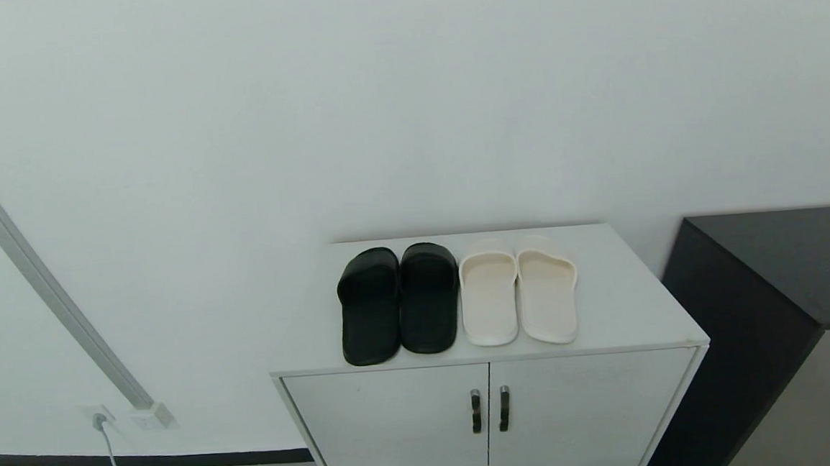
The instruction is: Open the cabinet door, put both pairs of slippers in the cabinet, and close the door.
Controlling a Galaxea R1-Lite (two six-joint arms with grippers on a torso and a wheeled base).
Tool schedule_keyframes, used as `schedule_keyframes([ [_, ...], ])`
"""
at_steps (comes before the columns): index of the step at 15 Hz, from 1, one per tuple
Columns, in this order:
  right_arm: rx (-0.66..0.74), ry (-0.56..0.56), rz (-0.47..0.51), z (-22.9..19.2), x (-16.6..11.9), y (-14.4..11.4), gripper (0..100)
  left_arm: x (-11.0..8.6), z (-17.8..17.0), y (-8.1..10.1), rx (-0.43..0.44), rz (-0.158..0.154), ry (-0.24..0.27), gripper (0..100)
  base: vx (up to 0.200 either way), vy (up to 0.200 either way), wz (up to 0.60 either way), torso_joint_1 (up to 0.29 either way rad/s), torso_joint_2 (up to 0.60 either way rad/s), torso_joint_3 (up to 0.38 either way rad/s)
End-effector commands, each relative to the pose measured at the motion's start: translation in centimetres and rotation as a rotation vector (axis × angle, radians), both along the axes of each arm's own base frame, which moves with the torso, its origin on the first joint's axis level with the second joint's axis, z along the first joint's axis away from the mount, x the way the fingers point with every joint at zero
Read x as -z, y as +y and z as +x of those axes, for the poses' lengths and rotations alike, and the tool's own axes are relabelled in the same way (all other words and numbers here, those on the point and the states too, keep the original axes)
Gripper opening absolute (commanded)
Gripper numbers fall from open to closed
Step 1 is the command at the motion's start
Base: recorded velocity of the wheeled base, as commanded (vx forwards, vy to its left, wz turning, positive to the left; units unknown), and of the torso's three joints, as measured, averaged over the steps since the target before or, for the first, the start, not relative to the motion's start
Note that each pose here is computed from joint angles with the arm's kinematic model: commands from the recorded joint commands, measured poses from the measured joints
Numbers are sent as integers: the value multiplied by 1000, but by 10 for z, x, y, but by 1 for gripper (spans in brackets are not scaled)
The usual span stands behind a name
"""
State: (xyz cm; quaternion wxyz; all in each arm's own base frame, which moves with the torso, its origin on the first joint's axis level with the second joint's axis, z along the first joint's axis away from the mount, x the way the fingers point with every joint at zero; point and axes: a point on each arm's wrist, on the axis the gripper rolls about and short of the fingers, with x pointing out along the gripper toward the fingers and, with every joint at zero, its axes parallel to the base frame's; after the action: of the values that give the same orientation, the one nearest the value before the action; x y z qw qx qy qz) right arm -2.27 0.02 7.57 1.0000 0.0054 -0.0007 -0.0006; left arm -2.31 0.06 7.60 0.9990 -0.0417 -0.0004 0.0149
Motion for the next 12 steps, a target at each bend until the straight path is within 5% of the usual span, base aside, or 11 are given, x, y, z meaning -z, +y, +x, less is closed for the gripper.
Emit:
schedule_keyframes([
  [1, -1, 0, 1, 0, 0, 0, 100, 0, 0, 0, 1, 1, 3, 0, 0, 0, 0, 0, 0, 0],
  [10, 6, -20, 14, -1, -4, 0, 100, 0, 0, 0, 1, 1, 3, 0, 0, 0, 0, 0, 0, 0],
  [11, 2, -77, 29, -5, -22, 0, 100, 0, 0, 0, 1, 1, 3, 0, 0, 0, 0, 0, 0, 0],
  [12, -8, -81, 131, -5, -69, -1, 100, 0, 0, 0, 1, 1, 3, 0, 0, 0, 0, 0, 0, 0],
])
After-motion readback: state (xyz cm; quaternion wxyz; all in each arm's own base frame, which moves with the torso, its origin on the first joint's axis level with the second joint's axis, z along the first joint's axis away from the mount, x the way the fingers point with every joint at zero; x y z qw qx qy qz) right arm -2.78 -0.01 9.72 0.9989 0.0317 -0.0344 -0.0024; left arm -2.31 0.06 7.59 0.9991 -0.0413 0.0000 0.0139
